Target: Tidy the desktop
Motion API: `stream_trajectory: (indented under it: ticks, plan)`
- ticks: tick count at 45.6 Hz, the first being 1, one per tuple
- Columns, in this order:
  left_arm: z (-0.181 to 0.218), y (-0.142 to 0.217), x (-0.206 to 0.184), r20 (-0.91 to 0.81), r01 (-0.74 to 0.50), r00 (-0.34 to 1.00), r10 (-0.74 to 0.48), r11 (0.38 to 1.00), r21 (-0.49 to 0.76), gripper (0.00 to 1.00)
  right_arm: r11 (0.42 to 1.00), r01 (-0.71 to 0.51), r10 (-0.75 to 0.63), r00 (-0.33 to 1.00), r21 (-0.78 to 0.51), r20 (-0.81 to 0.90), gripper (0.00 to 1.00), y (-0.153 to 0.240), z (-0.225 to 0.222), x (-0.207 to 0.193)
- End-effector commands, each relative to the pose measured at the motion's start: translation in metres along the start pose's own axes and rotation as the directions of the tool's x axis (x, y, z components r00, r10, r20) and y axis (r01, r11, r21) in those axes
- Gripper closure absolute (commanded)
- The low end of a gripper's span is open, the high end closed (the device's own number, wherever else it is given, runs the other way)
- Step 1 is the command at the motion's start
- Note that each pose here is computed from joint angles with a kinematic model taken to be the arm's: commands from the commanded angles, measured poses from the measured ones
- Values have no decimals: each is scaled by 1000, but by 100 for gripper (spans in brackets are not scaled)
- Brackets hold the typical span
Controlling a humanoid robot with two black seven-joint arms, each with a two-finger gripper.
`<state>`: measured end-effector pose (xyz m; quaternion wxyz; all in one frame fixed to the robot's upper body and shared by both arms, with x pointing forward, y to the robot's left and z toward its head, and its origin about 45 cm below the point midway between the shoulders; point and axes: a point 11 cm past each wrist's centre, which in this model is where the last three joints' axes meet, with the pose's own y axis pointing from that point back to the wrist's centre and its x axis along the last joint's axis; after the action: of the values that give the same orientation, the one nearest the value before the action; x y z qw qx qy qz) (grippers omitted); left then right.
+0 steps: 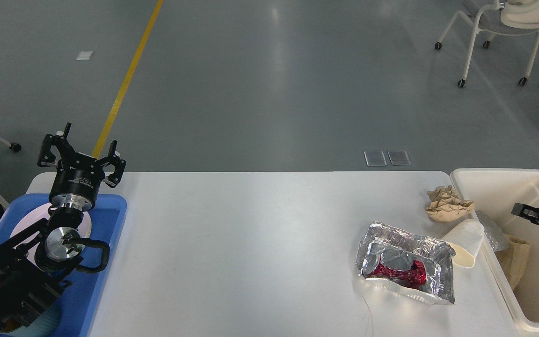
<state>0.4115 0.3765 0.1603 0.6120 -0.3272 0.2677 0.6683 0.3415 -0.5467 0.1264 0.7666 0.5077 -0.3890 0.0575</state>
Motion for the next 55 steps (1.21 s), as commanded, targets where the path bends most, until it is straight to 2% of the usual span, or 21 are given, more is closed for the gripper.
stream_trajectory:
  ticks: [1, 6, 10, 19, 27, 35, 40, 50, 55]
  plan:
    - [0, 0, 0, 0, 0, 1000, 0, 1000, 0, 3, 998, 7, -8, 1000, 56, 11, 0, 10, -28, 13]
    - [0, 0, 0, 0, 0, 1000, 0, 1000, 0, 3, 990, -29, 25, 999, 141, 34, 0, 37, -65, 60]
    - [0, 0, 0, 0, 0, 1000, 0, 1000, 0, 3, 980, 9, -17, 999, 201, 40, 0, 59, -88, 72]
    - [0, 0, 0, 0, 0, 1000, 0, 1000, 0, 3, 915, 225, -226, 973, 335, -37, 0, 123, -133, 63]
    - [0, -1, -1, 0, 1, 1000, -1, 1000, -1, 3, 827, 374, -320, 927, 420, -197, 0, 209, -172, 62]
    - [0, 0, 0, 0, 0, 1000, 0, 1000, 0, 3, 733, 532, -376, 836, 423, -399, 0, 283, -201, 32]
    - [0, 0, 0, 0, 0, 1000, 0, 1000, 0, 3, 703, 611, -408, 765, 364, -498, 0, 303, -203, -6]
    - [0, 0, 0, 0, 0, 1000, 0, 1000, 0, 3, 709, 610, -386, 755, 354, -529, 0, 307, -212, -9]
    - [0, 0, 0, 0, 0, 1000, 0, 1000, 0, 3, 715, 605, -398, 764, 350, -507, 0, 296, -207, -14]
